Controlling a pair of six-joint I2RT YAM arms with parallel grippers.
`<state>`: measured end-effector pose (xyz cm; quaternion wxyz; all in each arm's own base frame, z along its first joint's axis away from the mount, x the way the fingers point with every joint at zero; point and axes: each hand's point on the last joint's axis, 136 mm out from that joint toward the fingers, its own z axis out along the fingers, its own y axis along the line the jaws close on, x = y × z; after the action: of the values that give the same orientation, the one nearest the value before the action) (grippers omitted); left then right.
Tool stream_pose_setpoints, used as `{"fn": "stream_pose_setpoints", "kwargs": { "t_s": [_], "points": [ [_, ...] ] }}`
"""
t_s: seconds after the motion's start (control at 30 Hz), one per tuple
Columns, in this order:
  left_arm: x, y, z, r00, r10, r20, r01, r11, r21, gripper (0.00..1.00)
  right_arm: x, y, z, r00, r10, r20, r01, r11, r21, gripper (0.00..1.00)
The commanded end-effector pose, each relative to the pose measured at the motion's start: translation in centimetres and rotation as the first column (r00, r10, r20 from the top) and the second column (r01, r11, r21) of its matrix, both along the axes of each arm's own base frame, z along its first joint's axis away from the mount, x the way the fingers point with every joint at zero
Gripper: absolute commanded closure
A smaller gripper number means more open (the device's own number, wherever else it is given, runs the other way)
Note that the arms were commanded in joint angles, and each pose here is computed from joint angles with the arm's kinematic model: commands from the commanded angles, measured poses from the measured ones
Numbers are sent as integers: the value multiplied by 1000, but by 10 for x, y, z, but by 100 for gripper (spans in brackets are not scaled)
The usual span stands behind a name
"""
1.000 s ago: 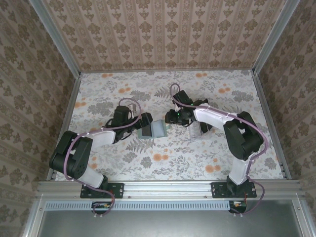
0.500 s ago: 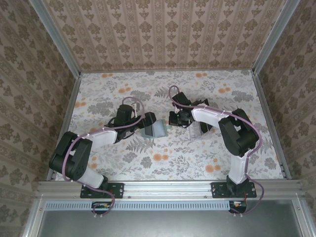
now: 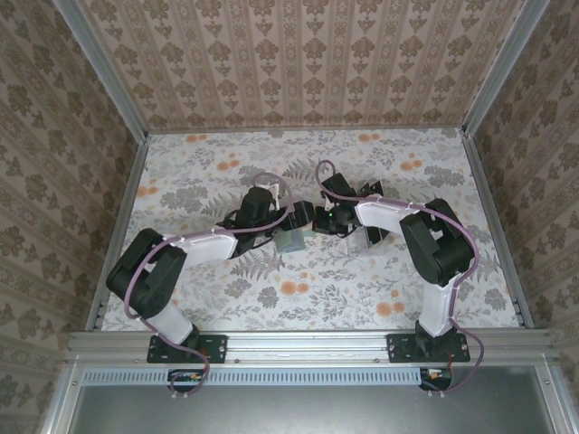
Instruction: Put the credit cards into the card holder
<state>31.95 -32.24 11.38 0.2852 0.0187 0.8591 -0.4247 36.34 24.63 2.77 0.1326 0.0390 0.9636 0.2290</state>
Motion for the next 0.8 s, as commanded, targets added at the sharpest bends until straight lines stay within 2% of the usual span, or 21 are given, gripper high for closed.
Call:
{"fn": "stream_pose_setpoints", "kwargs": {
  "t_s": [0.0, 0.43, 0.5, 0.63, 0.77],
  "points": [
    [6, -1, -6, 999, 41, -6, -41, 999, -12, 0, -3, 1, 5, 1000, -8, -7, 9, 999, 38, 100],
    [10, -3, -58, 995, 68, -77, -64, 997, 47, 0, -8, 3, 2, 1000, -13, -23, 15, 998, 66, 100],
    [12, -2, -52, 995, 70, -66, -67, 997, 44, 0, -7, 3, 3, 1000, -12, -22, 14, 998, 66, 100],
    [19, 1, -19, 998, 57, -3, -57, 997, 45, 0, -6, 4, 5, 1000, -5, -18, 6, 998, 64, 100],
    [23, 18, 16, 998, 45, 45, -50, 994, 100, 0, -7, 4, 5, 1000, 0, -20, 1, 998, 59, 100]
  ]
}}
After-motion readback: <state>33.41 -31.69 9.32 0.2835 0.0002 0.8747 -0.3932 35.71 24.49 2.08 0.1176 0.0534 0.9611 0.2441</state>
